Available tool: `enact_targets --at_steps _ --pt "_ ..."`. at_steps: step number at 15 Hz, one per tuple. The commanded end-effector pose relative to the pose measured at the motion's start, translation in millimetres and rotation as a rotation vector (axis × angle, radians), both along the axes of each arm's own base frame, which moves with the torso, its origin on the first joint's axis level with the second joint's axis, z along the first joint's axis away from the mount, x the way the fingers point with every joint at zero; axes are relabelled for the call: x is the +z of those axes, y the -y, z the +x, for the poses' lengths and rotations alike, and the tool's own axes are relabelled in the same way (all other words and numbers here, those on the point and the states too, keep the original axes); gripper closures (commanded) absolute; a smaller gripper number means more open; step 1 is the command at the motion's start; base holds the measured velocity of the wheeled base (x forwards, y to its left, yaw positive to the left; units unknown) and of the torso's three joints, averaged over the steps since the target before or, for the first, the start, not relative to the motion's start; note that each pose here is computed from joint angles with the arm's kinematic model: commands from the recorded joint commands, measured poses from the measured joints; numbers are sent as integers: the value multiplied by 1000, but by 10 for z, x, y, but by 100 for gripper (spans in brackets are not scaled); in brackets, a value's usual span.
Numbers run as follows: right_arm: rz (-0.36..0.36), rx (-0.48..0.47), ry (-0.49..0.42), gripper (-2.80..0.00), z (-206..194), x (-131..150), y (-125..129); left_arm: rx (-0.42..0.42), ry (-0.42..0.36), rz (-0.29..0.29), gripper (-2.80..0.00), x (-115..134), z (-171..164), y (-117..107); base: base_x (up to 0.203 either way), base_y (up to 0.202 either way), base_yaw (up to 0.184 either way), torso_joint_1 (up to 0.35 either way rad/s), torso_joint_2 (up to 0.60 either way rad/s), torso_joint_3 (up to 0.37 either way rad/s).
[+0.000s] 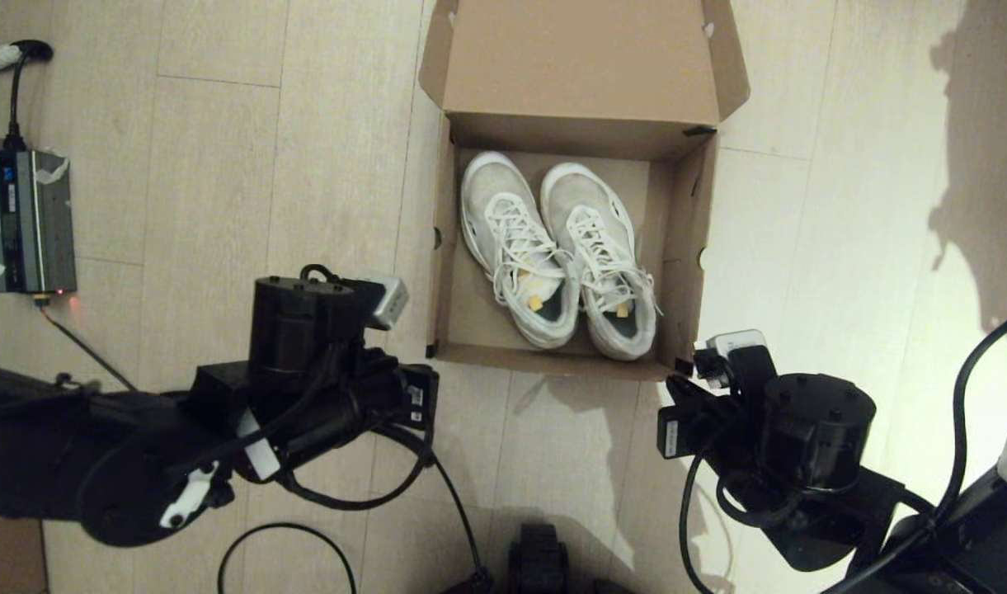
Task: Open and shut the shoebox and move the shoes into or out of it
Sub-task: Close the shoe box
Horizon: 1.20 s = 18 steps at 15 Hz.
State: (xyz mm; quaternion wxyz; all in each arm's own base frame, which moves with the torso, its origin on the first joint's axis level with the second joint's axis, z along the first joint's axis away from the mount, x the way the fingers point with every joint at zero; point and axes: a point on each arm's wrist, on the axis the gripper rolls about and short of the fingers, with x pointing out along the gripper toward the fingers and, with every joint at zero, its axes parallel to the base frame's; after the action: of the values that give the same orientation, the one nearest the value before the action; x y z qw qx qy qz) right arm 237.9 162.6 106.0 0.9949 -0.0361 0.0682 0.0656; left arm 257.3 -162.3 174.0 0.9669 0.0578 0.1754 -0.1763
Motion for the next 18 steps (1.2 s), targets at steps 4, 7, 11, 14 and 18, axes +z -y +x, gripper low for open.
enact_targets --at_steps 4,7,11,14,18 --pt "-16 -50 -25 0 153 -162 80 70 92 -98 0 327 -55 -233 0 0 0 0 0 0" --pt "-19 -47 -33 0 226 -302 43 129 139 -124 0 467 119 -345 0 0 0 0 0 0" --pt "-20 -35 -31 0 293 -423 -5 183 128 -119 0 409 341 -456 0 0 0 0 0 0" --pt "-37 -33 -54 0 208 -451 46 190 147 -127 0 335 446 -440 0 0 0 0 0 0" --pt "-10 -30 -14 0 128 -330 102 190 157 -130 0 316 491 -423 0 0 0 0 0 0"
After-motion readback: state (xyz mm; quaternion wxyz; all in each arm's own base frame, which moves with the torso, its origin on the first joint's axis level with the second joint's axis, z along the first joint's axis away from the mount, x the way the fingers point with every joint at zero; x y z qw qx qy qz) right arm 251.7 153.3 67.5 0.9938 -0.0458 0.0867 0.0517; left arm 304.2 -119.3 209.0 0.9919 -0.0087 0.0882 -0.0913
